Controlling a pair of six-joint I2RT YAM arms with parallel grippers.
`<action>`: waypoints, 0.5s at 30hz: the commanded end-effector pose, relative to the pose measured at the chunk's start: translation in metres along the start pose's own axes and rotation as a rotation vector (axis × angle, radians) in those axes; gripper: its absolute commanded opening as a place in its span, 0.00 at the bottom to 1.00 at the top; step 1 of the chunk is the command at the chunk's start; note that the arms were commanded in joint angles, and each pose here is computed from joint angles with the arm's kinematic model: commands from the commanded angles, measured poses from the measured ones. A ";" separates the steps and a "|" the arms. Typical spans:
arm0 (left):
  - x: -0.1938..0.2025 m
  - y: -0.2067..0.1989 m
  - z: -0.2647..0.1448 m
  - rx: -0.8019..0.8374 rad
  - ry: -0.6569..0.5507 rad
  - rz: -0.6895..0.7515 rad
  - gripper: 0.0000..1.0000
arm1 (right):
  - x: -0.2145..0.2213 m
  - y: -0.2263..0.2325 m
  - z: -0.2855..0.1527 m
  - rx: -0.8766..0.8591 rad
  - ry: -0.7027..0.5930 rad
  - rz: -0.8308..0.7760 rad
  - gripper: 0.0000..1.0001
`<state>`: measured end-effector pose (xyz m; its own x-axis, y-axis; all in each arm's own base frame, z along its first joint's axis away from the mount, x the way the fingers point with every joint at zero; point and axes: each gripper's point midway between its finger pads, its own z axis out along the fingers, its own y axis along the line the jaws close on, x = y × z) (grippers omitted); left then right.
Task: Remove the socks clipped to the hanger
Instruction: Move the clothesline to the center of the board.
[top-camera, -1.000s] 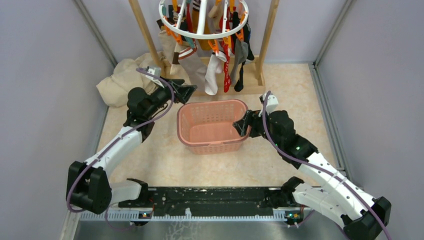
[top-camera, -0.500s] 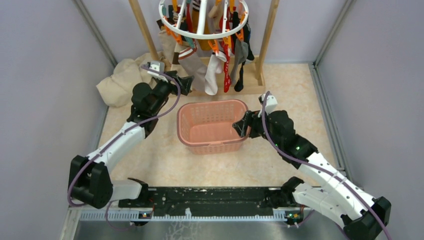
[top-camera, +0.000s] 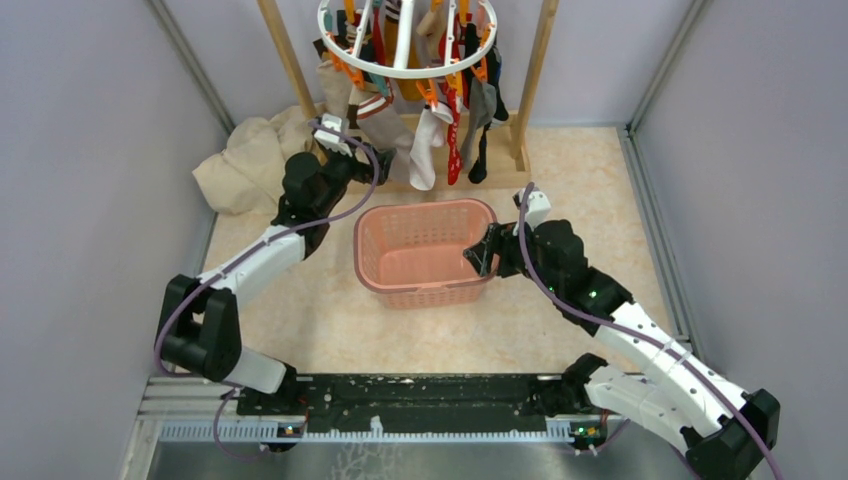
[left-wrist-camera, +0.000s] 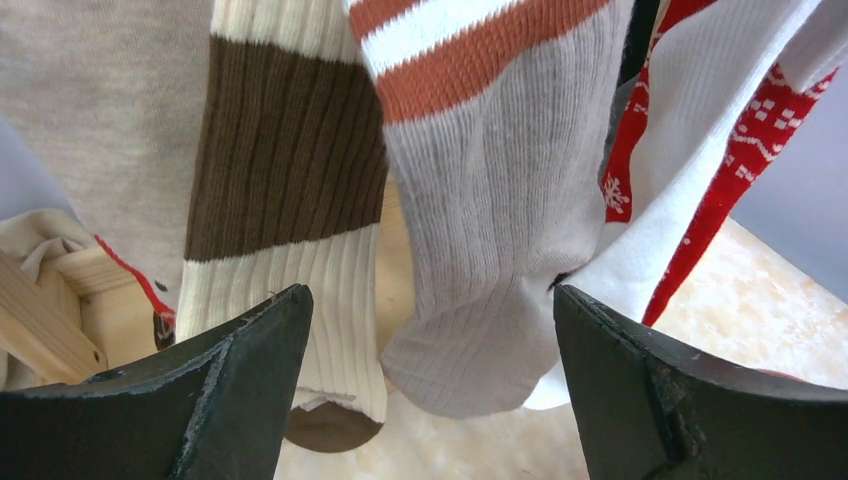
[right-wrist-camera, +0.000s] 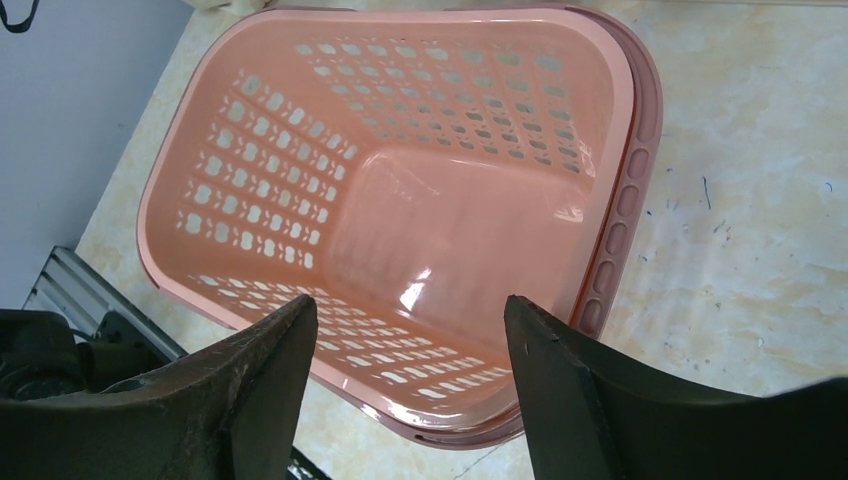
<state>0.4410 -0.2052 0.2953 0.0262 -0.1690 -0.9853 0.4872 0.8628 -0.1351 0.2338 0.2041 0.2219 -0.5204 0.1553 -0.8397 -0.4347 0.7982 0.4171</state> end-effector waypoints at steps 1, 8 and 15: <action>-0.032 -0.005 0.010 0.017 -0.098 0.031 0.95 | -0.023 0.011 -0.005 -0.032 -0.061 -0.017 0.69; -0.035 -0.006 0.016 0.032 -0.113 0.033 0.85 | -0.021 0.010 -0.004 -0.030 -0.056 -0.017 0.69; -0.045 -0.015 0.011 0.065 -0.121 0.023 0.52 | -0.021 0.011 -0.005 -0.034 -0.057 -0.016 0.69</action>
<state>0.4477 -0.2109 0.3094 0.0722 -0.1789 -0.9812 0.5086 0.8529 -0.1181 0.2325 0.2033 0.2191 -0.5289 0.1489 -0.8355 -0.4308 0.8011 0.4155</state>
